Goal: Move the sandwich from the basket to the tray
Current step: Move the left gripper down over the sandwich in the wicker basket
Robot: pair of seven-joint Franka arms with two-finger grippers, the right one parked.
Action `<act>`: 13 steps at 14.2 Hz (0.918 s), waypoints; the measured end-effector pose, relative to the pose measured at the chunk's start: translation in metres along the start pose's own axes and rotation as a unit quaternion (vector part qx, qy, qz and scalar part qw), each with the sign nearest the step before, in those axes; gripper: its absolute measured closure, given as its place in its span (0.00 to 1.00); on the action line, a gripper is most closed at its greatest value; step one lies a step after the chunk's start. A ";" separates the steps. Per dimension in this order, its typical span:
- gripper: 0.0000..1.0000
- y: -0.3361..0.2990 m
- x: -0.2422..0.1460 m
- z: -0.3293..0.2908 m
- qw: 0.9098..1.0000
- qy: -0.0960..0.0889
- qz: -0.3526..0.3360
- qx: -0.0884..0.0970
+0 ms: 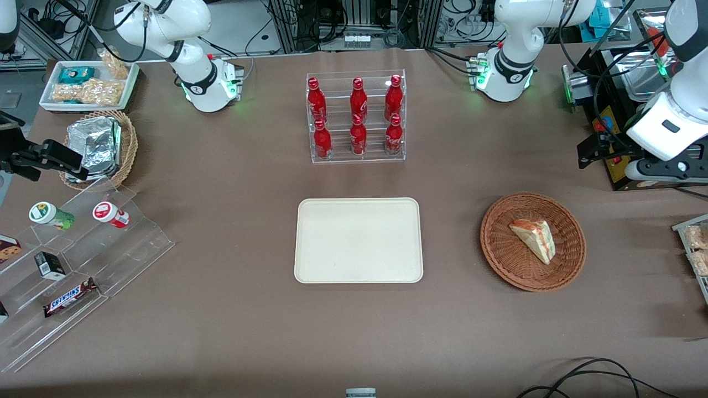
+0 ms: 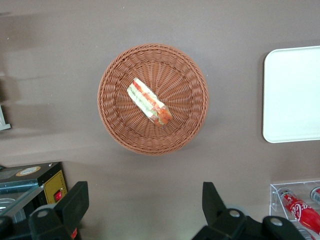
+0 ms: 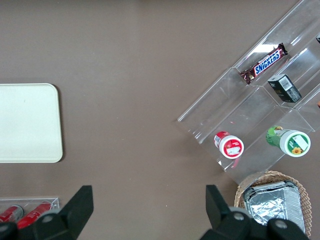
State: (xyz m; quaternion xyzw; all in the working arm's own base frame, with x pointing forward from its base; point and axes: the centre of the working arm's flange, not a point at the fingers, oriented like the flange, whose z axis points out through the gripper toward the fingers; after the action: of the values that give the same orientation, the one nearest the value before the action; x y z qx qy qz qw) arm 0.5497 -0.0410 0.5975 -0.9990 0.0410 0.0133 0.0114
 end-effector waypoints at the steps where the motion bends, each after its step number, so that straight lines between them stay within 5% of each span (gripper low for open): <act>1: 0.00 0.000 0.003 0.000 1.000 0.000 0.000 0.000; 13: 0.00 -0.001 0.010 0.046 0.998 -0.059 -0.001 -0.001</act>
State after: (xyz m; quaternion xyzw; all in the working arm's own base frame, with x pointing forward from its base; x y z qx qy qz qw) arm 0.5585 -0.0398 0.5517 -0.9965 0.0396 0.0727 0.0124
